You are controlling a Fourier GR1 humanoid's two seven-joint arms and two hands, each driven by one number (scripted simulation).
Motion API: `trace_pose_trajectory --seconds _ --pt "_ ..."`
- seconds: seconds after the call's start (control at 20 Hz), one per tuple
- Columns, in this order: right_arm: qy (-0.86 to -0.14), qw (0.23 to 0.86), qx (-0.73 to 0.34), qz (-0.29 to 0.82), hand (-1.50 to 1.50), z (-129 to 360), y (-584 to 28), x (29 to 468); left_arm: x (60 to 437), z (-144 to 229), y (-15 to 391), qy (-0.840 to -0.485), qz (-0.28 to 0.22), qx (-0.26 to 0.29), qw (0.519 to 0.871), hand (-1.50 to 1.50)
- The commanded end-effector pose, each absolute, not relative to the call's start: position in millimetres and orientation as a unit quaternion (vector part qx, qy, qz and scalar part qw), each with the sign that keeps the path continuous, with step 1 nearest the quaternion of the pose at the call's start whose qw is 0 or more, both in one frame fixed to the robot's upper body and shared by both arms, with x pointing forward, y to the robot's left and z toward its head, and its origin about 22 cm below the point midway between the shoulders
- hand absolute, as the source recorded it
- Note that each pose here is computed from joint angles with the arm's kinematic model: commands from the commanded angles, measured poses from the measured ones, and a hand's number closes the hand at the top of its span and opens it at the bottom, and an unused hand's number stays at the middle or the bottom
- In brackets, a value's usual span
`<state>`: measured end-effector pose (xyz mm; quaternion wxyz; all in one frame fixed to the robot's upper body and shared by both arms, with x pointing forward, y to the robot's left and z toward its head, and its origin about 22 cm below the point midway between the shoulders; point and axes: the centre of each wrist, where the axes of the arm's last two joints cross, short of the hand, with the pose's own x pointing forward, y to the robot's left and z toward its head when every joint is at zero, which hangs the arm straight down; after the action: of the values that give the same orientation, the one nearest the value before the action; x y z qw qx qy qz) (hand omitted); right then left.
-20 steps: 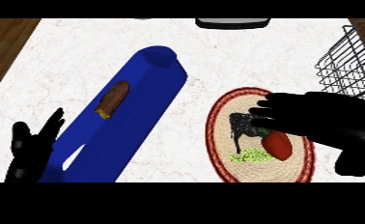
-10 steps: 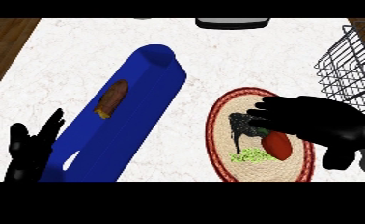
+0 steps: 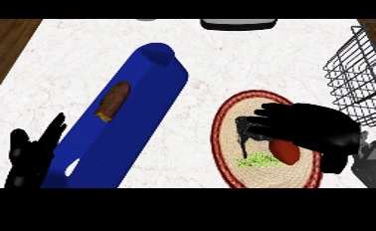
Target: Pick the bell pepper from the placemat and place it in the basket
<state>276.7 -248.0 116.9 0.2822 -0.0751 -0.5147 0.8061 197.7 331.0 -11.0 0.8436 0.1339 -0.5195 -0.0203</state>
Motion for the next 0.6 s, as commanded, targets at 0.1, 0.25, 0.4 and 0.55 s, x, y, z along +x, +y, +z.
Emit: trace_pose_trajectory --seconds 0.1,0.25,0.4,0.55 --pt "-0.475 0.273 -0.094 0.831 -1.50 91.3 -244.7 271.1 191.2 -43.1 288.8 -0.488 -0.022 0.064 0.870 0.00" --pt "-0.469 0.280 -0.100 0.832 -1.50 98.9 -259.9 276.4 186.9 -46.0 298.7 -0.489 -0.009 0.079 0.869 0.00" --pt "-0.473 0.288 -0.097 0.827 -1.50 77.2 -239.4 274.4 196.7 -36.2 291.7 -0.492 -0.017 0.070 0.867 0.00" --pt "-0.482 0.286 -0.090 0.823 -1.50 71.2 -238.8 274.3 194.8 -31.4 297.1 -0.480 -0.016 0.068 0.874 0.00"
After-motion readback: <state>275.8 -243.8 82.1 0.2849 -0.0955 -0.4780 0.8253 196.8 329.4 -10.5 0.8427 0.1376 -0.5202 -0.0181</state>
